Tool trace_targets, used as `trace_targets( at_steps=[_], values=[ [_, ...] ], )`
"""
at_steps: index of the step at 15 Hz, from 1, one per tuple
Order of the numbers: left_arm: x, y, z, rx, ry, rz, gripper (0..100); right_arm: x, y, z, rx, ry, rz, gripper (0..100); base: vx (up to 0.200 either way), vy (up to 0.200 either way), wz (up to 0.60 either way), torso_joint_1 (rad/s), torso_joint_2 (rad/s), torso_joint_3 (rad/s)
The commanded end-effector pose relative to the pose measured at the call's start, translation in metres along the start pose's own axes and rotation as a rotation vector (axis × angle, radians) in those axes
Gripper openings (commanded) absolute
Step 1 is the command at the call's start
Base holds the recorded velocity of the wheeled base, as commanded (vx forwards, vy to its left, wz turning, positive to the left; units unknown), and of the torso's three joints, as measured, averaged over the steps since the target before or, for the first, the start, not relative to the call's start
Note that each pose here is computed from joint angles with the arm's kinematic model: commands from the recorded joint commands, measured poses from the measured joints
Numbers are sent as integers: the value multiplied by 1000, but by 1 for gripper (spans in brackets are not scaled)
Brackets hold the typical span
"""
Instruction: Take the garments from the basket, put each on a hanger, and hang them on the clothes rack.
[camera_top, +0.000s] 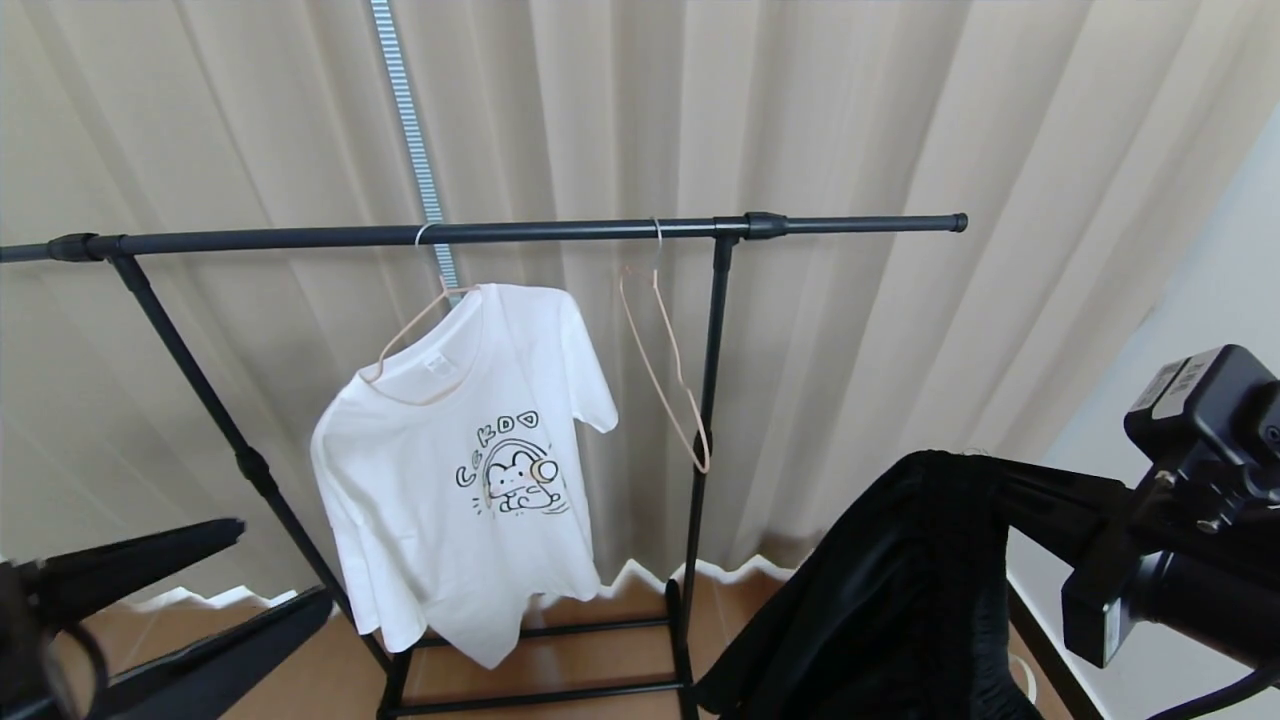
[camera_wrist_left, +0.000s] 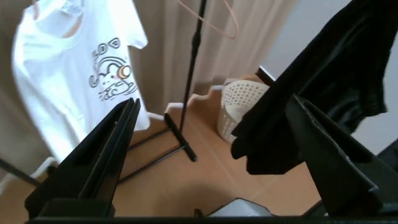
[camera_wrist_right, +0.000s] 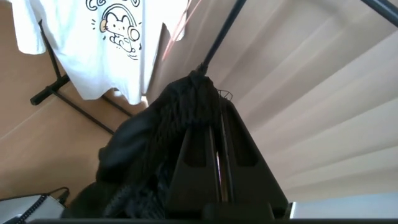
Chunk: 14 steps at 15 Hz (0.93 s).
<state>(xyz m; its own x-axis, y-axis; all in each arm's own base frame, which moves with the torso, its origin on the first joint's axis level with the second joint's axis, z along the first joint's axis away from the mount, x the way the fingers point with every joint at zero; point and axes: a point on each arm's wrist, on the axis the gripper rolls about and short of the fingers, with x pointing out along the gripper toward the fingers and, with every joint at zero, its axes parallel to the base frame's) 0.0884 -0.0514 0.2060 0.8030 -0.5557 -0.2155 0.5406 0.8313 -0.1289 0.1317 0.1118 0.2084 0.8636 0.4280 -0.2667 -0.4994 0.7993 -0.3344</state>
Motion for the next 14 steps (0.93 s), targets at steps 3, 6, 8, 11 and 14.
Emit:
trace_targets(
  at_steps=[3,6,8,11,14],
  values=[
    [120,-44,-15,-57,141,-97,100,23,7,15,87,-23,10,0,0,0,0,0,0,0],
    [136,-42,-35,-81,205,-47,100,55,12,36,183,-32,9,0,0,0,0,0,0,0],
    [148,-42,-39,-76,192,17,100,87,20,56,267,-30,-46,0,0,0,0,0,0,0],
    [153,-42,-40,-87,168,17,100,113,31,65,279,-17,-99,0,0,0,0,0,0,0],
    [164,-42,-47,-79,161,75,100,146,41,65,310,14,-180,0,0,0,0,0,0,0]
  ],
)
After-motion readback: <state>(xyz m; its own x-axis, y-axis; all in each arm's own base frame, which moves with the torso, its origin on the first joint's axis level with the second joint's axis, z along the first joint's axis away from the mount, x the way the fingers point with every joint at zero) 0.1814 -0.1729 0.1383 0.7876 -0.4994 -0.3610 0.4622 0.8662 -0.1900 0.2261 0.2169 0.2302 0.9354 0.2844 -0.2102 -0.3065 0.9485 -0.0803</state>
